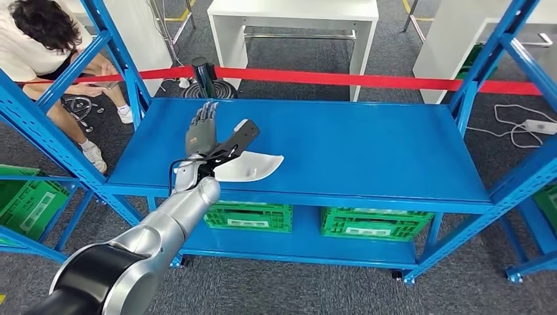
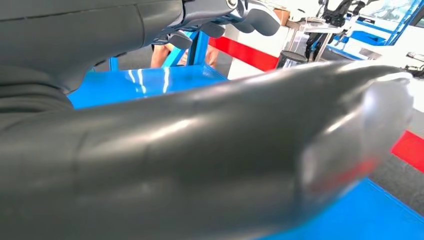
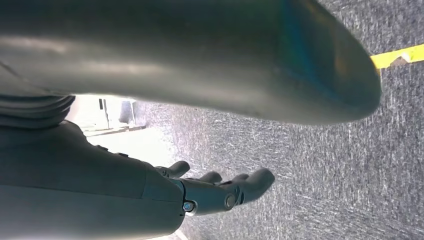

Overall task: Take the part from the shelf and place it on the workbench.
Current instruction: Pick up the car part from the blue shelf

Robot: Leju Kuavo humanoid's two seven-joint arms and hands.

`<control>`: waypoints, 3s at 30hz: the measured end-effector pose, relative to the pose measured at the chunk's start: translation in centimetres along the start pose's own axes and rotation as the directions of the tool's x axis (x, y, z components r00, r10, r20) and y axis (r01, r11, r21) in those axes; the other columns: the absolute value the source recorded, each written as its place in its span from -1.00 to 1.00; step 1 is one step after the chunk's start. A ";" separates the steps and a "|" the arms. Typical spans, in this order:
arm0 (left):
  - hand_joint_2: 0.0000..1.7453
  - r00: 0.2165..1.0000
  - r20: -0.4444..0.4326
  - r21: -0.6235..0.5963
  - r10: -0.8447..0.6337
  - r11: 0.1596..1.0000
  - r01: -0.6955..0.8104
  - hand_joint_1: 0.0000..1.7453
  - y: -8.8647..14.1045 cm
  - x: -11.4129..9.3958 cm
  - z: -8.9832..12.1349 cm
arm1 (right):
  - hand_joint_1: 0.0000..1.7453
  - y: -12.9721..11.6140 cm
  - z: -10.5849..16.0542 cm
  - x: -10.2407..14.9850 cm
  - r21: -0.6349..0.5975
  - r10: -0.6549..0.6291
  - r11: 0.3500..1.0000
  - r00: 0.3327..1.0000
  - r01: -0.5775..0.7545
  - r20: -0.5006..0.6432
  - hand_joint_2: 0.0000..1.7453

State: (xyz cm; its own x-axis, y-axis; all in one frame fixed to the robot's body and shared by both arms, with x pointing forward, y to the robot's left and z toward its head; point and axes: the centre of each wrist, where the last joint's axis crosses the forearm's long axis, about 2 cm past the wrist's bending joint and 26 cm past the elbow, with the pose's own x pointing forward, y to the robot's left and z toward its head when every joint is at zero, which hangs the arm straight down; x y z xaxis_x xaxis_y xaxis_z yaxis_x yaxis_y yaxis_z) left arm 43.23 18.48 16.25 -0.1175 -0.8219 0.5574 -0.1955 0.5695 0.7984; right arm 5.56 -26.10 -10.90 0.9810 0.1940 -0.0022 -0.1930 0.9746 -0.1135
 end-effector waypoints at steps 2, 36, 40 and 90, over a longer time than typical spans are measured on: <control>-1.00 1.000 0.000 0.006 0.006 1.000 -0.006 -1.00 0.0 -0.1 0.0 | -1.00 0.0 0.0 0.0 0.000 0.001 1.000 1.000 -0.001 0.000 -1.00; 1.00 0.958 0.240 -0.108 -0.159 0.976 0.189 -1.00 2.4 2.1 -2.6 | -1.00 -0.3 -0.1 -0.1 0.007 0.002 1.000 1.000 -0.002 -0.001 -1.00; 1.00 0.950 0.257 -0.088 -0.179 0.974 0.207 -1.00 2.8 2.3 -2.8 | -1.00 -0.3 -0.1 -0.1 0.007 0.001 1.000 1.000 -0.001 -0.001 -1.00; 1.00 0.792 0.610 -0.621 0.003 0.623 0.476 -1.00 15.7 -0.2 -6.2 | -1.00 -0.4 -0.1 -0.5 -0.003 -0.084 0.996 0.996 0.084 -0.017 -1.00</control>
State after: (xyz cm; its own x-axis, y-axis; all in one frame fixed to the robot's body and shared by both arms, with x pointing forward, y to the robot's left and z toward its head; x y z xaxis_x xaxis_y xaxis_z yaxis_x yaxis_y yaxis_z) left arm 46.20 27.73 30.09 -0.6879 -0.6586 0.3050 0.4269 -0.0273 0.9039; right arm 5.14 -26.62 -10.98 0.9940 0.1091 -0.0090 -0.1094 0.9872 -0.1162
